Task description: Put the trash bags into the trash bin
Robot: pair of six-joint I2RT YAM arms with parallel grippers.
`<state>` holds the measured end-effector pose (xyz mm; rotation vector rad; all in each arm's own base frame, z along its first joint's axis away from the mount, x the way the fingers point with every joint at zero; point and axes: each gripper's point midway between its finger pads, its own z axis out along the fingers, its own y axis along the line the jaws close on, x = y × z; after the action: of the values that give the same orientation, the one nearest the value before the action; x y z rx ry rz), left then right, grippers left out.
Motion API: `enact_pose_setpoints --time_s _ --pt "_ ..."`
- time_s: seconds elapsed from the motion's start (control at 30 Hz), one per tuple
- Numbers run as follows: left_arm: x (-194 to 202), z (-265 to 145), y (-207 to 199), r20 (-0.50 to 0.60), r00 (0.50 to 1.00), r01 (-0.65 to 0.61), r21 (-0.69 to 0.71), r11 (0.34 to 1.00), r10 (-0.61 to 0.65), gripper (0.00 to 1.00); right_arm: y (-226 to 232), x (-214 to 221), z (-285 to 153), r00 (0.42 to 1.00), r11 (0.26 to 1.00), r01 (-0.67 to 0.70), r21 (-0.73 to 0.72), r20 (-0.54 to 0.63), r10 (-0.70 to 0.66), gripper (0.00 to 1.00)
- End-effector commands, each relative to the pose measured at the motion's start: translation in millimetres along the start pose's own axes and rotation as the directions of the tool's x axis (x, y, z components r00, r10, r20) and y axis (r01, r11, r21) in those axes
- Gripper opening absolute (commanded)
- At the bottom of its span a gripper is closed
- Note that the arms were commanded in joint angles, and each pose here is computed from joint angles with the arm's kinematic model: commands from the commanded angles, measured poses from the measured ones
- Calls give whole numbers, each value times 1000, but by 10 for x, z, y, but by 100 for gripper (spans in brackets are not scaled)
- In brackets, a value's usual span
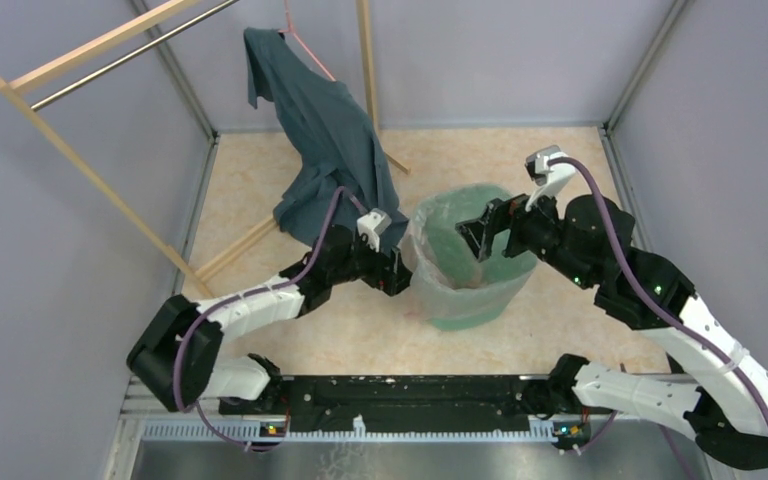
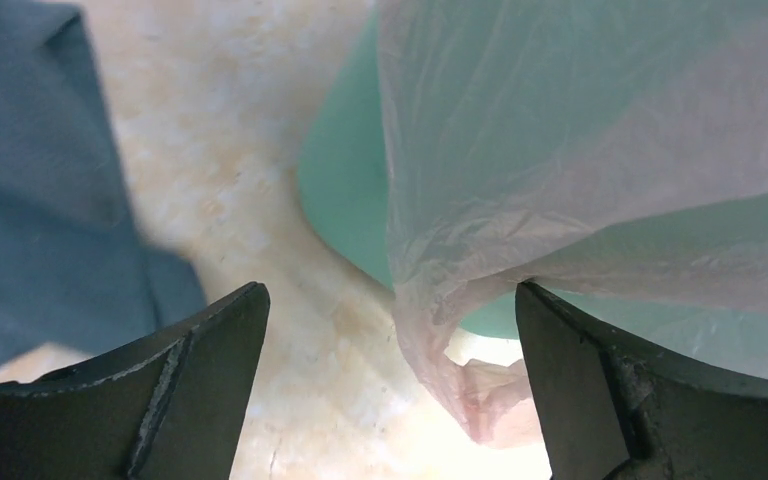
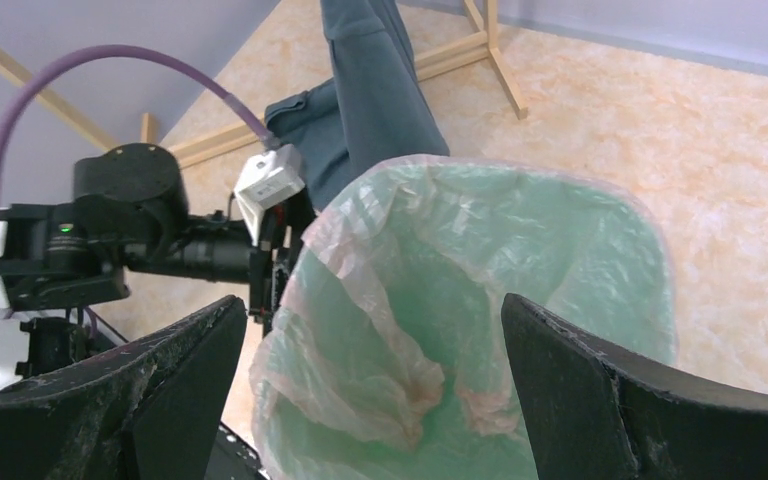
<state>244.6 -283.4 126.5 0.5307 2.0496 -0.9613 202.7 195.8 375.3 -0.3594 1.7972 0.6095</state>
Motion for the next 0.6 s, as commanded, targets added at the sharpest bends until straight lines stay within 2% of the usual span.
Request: enact_pose_setpoints --time_s 0.0,0.1,0.13,0.3,0.4,0.57 --pt "-274 208 -350 148 969 -229 239 944 197 99 20 -153 -130 997 1000 -5 -27 72 7 99" --pt "-205 415 -452 83 981 -194 324 926 177 97 -47 -181 -214 996 1000 -6 -3 86 6 99" --pt "-144 579 -638 68 982 -188 374 908 175 95 -85 -214 -283 995 1000 -4 9 99 3 99" --pt "-120 721 -969 109 977 -212 364 907 184 96 -107 -290 -382 993 1000 -3 13 116 1 99" --pt "-72 649 -968 94 988 -147 351 925 122 96 -137 -312 -441 992 1000 -4 21 127 2 99" --pt "74 272 -846 105 993 -85 293 952 57 97 -178 -316 -486 991 999 0 36 131 -4 99"
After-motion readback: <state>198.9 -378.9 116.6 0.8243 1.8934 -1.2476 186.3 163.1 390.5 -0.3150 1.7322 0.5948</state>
